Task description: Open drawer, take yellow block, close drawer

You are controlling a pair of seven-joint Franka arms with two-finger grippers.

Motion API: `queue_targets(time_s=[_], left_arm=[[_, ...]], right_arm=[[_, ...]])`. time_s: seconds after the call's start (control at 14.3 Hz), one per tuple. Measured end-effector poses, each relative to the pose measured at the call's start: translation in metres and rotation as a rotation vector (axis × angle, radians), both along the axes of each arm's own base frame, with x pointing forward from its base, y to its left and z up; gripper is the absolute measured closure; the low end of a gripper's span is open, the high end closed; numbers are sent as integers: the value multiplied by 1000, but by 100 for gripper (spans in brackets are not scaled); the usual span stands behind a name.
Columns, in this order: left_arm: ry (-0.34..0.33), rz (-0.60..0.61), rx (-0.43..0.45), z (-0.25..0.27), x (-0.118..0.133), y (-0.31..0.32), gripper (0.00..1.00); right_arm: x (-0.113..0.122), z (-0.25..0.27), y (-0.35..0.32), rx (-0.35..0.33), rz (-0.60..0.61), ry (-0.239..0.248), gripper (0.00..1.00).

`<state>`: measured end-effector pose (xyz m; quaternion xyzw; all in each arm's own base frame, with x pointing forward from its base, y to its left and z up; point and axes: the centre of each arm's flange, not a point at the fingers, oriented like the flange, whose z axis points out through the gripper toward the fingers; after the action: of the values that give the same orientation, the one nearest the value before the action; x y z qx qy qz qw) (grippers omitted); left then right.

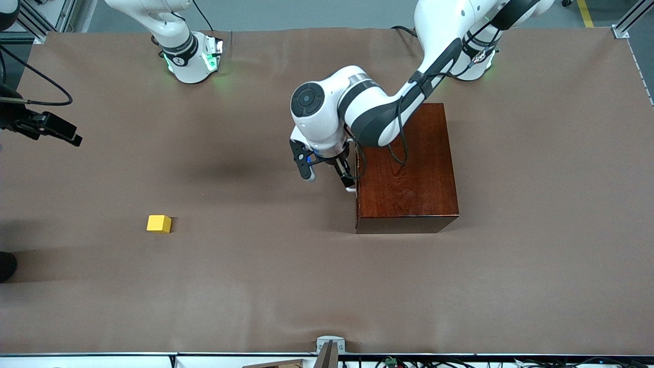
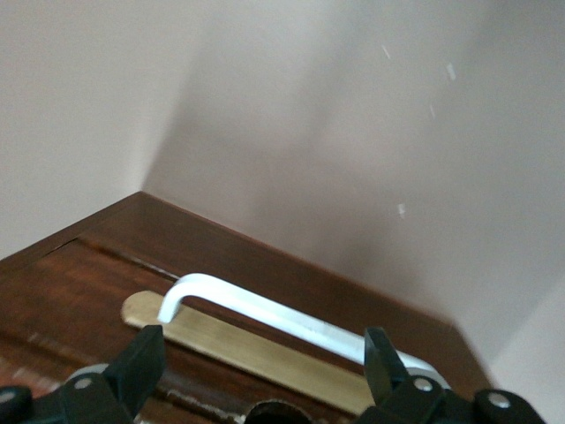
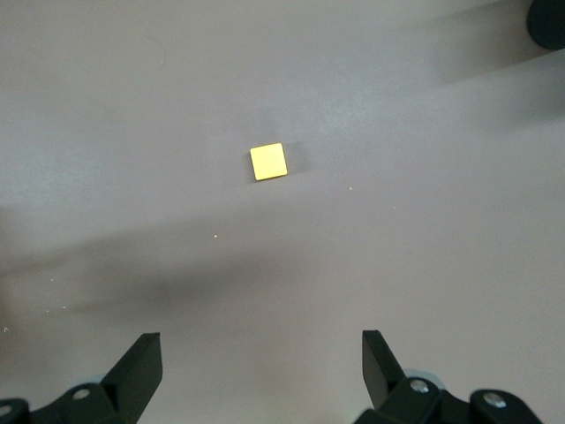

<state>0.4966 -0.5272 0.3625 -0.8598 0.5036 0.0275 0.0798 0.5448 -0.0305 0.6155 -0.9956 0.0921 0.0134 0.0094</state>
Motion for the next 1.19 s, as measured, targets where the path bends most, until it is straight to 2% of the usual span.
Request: queue_targets(time_s=[0.28, 0.42, 0.56, 0.7, 0.84, 1.05, 1.19], left_arm=[[-150, 483, -113, 87, 7, 18, 0], [-174, 791, -146, 139, 23, 61, 0], [-181, 1014, -163, 182, 44, 118, 0], [-191, 1137, -168, 219, 58, 173, 0], [-183, 1214, -127, 243, 59, 218, 0], [-112, 1328, -61, 260, 59, 279, 0], [-32, 1337, -60, 261, 70, 331, 0]], right_arm=[[-1, 0, 5, 1, 12, 6, 0], [-2, -2, 7, 2, 14, 24, 0], [-3, -2, 7, 2, 15, 30, 0], [-3, -2, 7, 3, 16, 33, 0], [-3, -3, 7, 2, 14, 33, 0], [-4, 0, -3, 3, -4, 27, 0], [-3, 2, -4, 3, -6, 23, 0]])
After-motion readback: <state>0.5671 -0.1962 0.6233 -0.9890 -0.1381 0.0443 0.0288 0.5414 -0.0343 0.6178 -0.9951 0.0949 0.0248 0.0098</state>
